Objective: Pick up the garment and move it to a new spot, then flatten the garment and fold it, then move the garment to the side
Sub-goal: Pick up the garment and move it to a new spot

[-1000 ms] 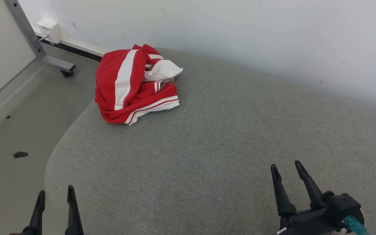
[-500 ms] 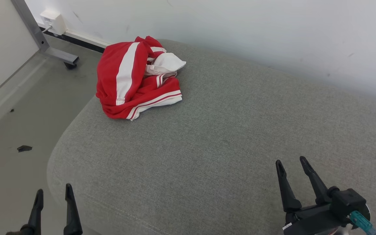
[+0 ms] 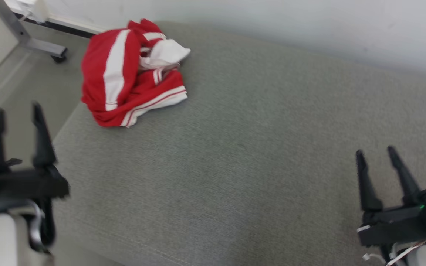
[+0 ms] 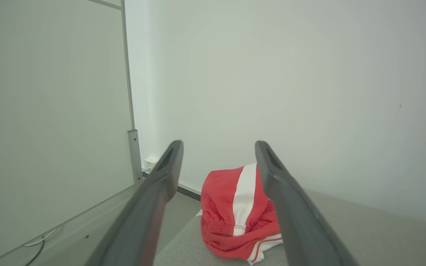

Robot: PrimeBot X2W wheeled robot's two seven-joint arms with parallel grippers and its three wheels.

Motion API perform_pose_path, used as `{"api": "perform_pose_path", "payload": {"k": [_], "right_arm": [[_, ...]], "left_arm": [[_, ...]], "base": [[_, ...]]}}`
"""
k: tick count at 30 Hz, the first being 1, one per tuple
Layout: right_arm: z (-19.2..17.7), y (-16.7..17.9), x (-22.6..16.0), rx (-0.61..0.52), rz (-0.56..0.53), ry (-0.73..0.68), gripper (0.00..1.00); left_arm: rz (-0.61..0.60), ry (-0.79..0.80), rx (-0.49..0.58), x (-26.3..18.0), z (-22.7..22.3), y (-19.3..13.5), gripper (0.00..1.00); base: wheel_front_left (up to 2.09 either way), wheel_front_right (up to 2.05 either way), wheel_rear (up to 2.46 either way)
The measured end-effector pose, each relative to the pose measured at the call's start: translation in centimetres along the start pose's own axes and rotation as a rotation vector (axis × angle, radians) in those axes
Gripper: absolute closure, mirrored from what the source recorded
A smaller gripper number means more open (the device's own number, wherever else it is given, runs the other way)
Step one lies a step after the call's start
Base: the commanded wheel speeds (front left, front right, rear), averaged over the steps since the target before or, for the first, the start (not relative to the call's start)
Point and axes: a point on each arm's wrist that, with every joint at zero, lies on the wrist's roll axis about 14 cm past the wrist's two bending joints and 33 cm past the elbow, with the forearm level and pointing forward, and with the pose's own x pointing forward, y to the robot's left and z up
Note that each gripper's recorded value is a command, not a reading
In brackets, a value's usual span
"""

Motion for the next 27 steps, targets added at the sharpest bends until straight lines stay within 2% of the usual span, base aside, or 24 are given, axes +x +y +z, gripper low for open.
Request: {"api": "perform_pose_path", "payload": {"k": [5, 10, 14, 19, 23, 27], "right_arm": [[0.5, -5.1, -0.1, -0.032, -0.108, -0.034, 0.0], [-0.3, -10.7, -2.4, -0.057, -0.255, -0.02, 0.0], [-1.4, -14.5, -4.9, -0.08, -0.361, 0.013, 0.0], [-2.2, -17.4, -7.6, -0.112, -0.448, 0.047, 0.0], [-2.8, -18.9, -9.5, -0.131, -0.501, 0.079, 0.0], [-3.4, -19.8, -10.9, -0.14, -0.537, 0.11, 0.0]], "left_arm": [[-0.048, -0.084, 0.03, 6.0, 1.9, -1.9, 0.0], [-0.111, -0.093, 0.049, 11.9, 1.0, -5.0, 0.0], [-0.167, -0.002, 0.05, 15.5, -2.9, -8.3, 0.0], [-0.19, 0.16, 0.063, 17.6, -9.5, -10.7, 0.0], [-0.196, 0.327, 0.088, 17.6, -15.4, -11.7, 0.0], [-0.18, 0.454, 0.129, 17.1, -19.8, -11.4, 0.0]], "base": [[0.0, 0.0, 0.0], [0.0, 0.0, 0.0], [0.0, 0.0, 0.0], [0.0, 0.0, 0.0], [0.0, 0.0, 0.0], [0.0, 0.0, 0.0]]}}
